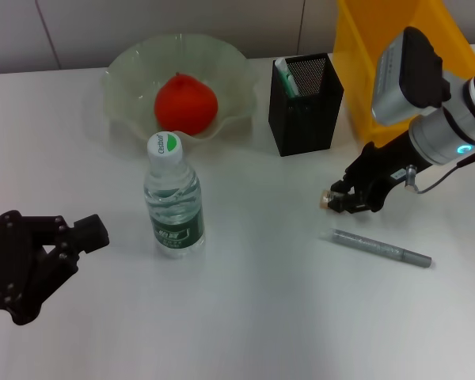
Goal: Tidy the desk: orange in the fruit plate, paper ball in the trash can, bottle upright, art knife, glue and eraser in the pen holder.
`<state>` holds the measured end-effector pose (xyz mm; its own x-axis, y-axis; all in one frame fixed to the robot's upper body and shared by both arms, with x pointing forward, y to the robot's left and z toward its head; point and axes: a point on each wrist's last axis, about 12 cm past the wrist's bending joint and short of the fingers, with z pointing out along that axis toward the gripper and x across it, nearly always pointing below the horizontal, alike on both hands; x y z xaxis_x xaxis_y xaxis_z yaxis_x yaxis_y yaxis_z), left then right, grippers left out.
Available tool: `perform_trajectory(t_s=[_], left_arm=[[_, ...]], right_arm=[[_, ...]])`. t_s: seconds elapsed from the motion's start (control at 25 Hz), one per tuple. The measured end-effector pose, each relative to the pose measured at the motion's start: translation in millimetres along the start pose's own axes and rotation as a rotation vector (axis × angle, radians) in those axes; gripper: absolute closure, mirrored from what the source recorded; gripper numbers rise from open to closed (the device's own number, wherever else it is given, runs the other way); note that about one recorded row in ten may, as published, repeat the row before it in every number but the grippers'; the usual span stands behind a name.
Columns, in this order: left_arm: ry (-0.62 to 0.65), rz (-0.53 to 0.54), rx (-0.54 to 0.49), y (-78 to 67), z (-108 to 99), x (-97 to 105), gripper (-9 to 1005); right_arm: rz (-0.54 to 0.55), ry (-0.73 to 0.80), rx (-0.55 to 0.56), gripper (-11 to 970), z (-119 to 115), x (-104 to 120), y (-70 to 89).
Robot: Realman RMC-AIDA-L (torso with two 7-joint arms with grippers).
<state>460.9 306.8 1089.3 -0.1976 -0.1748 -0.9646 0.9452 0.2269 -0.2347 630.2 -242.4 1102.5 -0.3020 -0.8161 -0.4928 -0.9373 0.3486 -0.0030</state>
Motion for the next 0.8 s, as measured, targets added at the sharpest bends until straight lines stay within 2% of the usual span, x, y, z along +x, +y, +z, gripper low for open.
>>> perform_trajectory(t_s=[0.12, 0.28, 0.36, 0.4, 0.48, 0.52, 0.56, 0.8], left_arm=[[0.003, 0.002, -0.001, 0.4, -1.1, -0.7, 969], [0.005, 0.002, -0.002, 0.7, -2.0, -1.2, 968], [0.007, 0.004, 0.000, 1.8, -2.0, -2.6, 968], [0.007, 0.004, 0.000, 1.8, -2.0, -2.6, 968], [0.007, 0.006, 0.002, 2.6, -1.8, -3.7, 968], [0.007, 0.006, 0.002, 2.6, -1.8, -3.7, 968], [0.007, 0.007, 0.003, 2.8, -1.9, -4.0, 968], [0.003, 0.010, 0.001, 2.8, -2.1, -4.4, 968]], right_arm=[[0.009, -0.011, 0.019, 714, -4.8, -2.8, -1.0], [0.004, -0.038, 0.028, 714, -15.8, -9.4, 6.1], [-0.011, -0.057, 0.035, 713, -30.5, -17.2, 11.5], [-0.011, -0.057, 0.035, 713, -30.5, -17.2, 11.5], [-0.021, -0.078, 0.036, 713, -50.1, -27.2, 16.3], [-0.021, -0.078, 0.036, 713, -50.1, -27.2, 16.3], [-0.034, -0.096, 0.058, 713, -61.9, -33.1, 18.8], [-0.075, -0.132, 0.141, 712, -84.8, -46.8, 21.6]])
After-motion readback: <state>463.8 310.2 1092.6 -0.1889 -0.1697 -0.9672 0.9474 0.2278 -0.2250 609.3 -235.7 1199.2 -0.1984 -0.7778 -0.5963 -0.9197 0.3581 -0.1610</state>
